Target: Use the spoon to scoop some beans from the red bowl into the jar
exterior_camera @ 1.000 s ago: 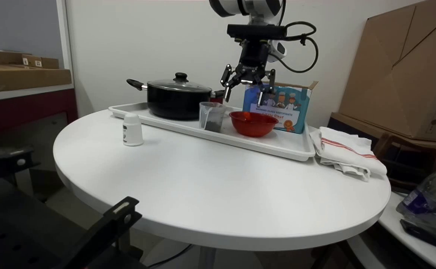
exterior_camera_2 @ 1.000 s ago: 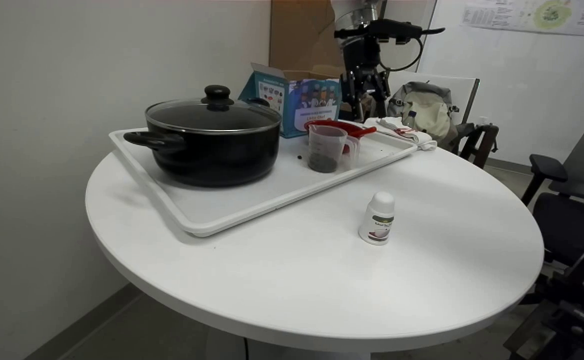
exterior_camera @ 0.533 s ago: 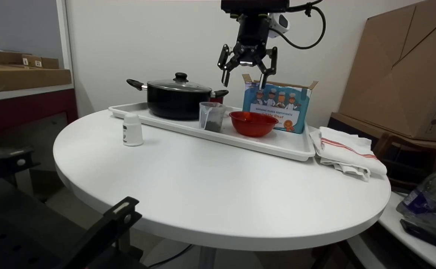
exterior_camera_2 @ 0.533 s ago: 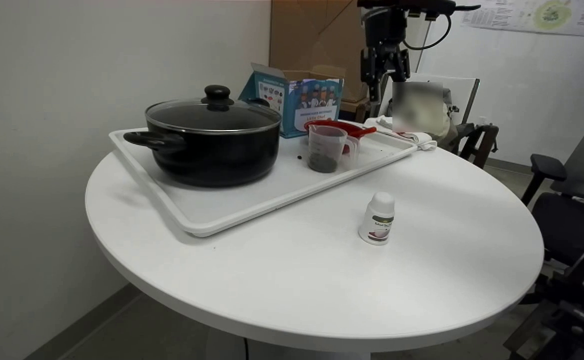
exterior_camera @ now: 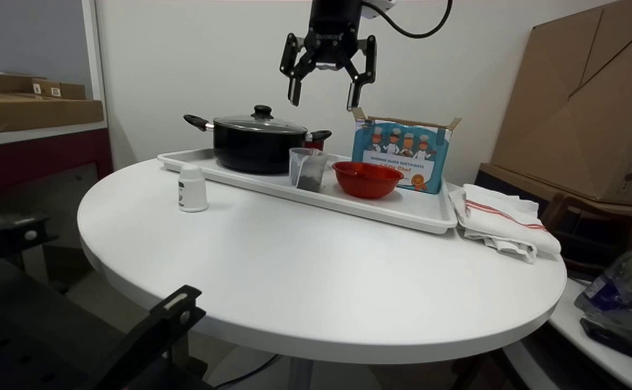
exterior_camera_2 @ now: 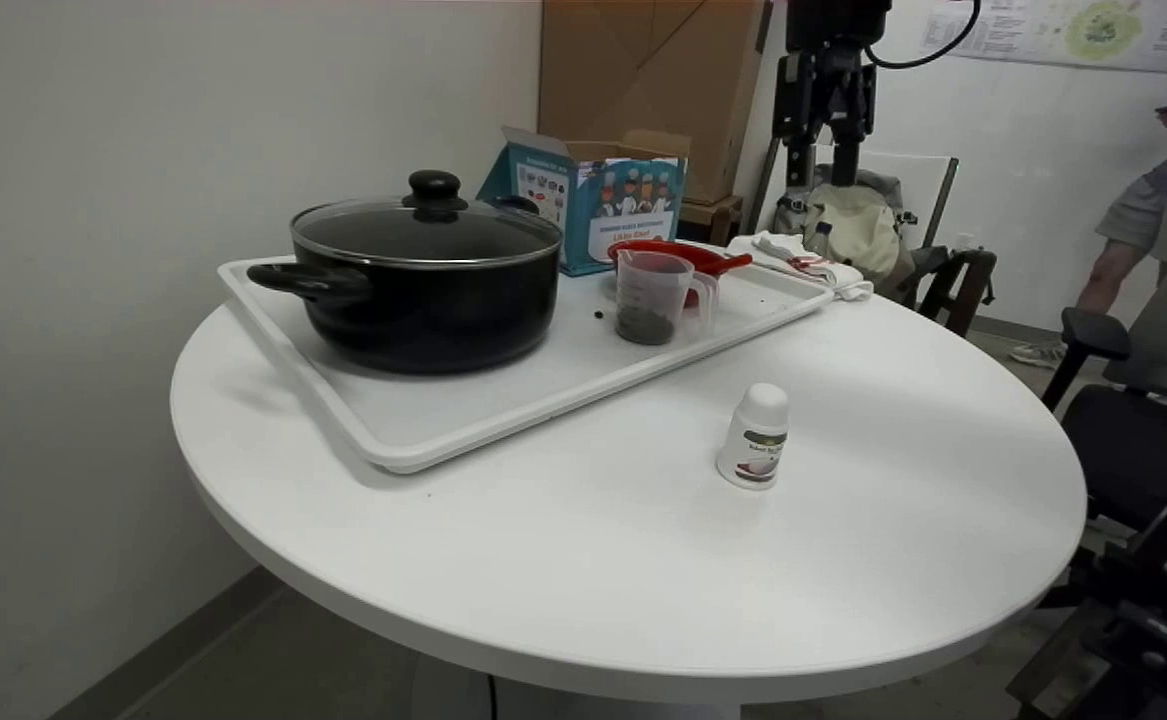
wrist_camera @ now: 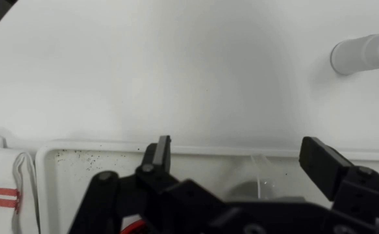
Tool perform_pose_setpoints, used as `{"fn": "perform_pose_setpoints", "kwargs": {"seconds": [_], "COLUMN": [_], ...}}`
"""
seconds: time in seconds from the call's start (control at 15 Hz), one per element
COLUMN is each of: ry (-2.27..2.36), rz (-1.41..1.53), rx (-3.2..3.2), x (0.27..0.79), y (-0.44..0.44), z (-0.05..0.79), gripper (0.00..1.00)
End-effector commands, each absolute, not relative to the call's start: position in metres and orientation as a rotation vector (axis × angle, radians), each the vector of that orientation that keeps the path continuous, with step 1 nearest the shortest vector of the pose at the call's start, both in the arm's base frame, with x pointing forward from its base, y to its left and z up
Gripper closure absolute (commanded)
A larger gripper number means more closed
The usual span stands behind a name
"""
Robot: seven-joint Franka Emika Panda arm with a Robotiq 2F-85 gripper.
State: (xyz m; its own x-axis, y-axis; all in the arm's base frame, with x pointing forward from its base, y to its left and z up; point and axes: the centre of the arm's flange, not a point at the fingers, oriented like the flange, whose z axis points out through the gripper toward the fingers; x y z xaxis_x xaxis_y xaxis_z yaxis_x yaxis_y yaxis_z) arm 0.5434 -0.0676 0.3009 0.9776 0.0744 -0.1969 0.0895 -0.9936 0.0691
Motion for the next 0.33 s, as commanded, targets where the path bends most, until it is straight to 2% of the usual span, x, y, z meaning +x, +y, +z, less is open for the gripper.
{"fn": "perform_pose_setpoints", "kwargs": {"seconds": [0.0, 0.27], "ry": [0.128, 0.129], "rz": [-0.294, -0.291], "rx": [3.047, 3.048], "x": [0.5382, 0.5332], "y": [-0.0662, -0.0656], "z": [0.3028, 0.3035], "gripper": [0.0, 0.0]}}
